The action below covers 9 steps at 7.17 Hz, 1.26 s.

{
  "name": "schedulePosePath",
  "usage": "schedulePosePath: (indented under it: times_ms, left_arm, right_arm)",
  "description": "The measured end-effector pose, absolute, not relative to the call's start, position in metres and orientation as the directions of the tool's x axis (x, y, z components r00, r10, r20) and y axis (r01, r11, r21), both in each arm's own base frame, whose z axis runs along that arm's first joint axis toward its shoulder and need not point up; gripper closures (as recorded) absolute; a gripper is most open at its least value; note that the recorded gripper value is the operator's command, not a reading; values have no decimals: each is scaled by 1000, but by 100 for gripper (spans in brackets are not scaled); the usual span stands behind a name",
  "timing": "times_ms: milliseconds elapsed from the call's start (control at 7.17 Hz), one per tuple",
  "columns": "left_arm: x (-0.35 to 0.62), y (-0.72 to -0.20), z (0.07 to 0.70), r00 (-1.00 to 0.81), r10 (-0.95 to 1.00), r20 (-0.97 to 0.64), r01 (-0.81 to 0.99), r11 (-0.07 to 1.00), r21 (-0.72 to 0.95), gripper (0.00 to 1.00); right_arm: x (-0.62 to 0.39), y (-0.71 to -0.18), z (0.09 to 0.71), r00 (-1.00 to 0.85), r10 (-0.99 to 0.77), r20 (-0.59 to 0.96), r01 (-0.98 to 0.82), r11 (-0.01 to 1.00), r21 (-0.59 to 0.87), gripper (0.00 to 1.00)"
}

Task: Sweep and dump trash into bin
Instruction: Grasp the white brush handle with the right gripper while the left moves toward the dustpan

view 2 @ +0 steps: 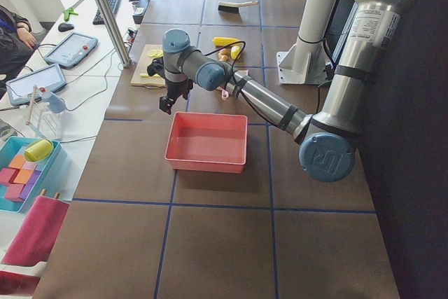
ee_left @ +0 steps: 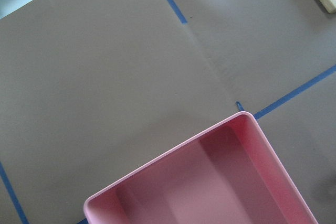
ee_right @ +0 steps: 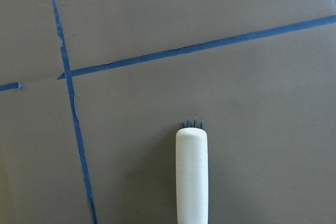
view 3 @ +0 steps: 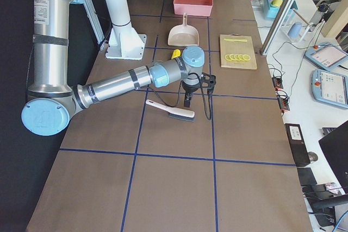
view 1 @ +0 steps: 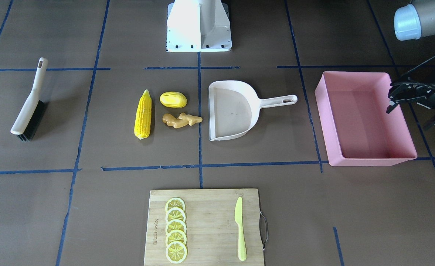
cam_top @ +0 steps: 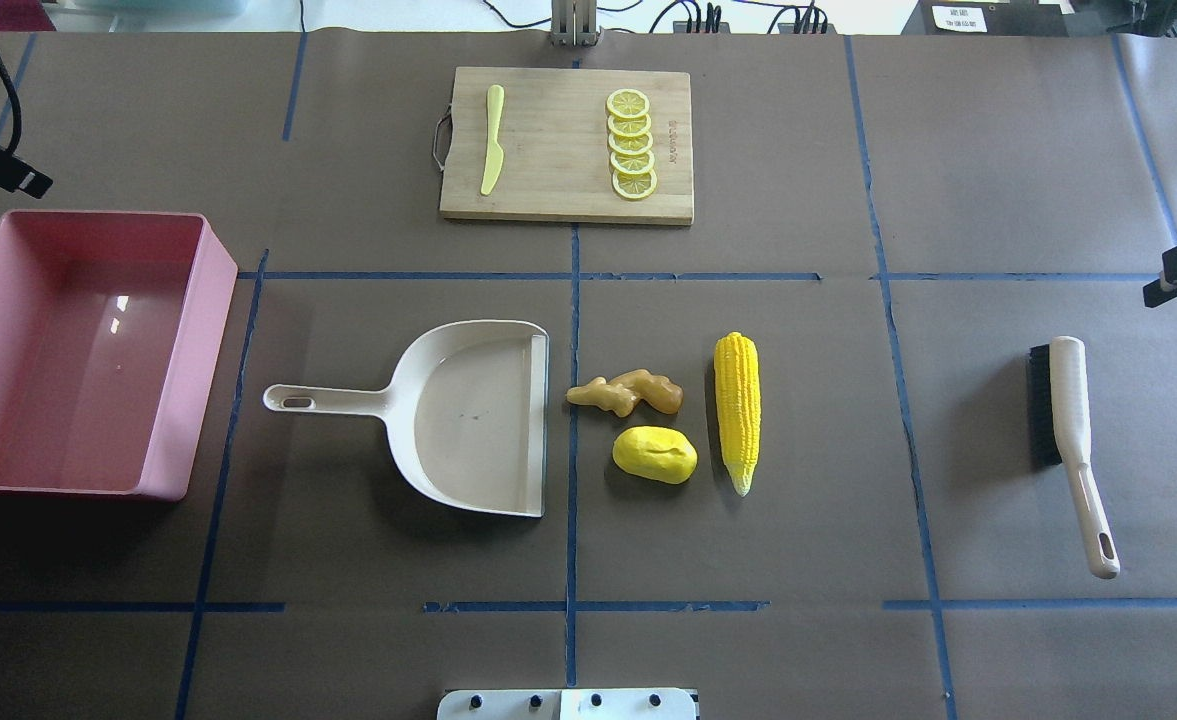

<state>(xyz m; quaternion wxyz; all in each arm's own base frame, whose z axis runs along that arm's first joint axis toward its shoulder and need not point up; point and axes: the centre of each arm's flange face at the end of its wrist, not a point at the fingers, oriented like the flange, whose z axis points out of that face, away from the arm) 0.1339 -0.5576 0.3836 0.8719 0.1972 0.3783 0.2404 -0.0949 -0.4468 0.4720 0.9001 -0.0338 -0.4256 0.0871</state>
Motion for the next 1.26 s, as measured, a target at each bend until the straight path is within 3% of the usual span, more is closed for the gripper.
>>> schedulePosePath:
  times_ms: [558, 1255]
  left_arm:
    - [192, -548, 360, 525, 641, -560, -334, 761, 557, 0]
    - [204, -547, 356, 516, 654, -553, -347, 750, 564, 0]
  right_arm:
    - [-162, -401, 489, 664, 134, 736, -70, 991, -117, 1]
    - [-212, -344, 535, 647, 239, 724, -129, 970, -205, 0]
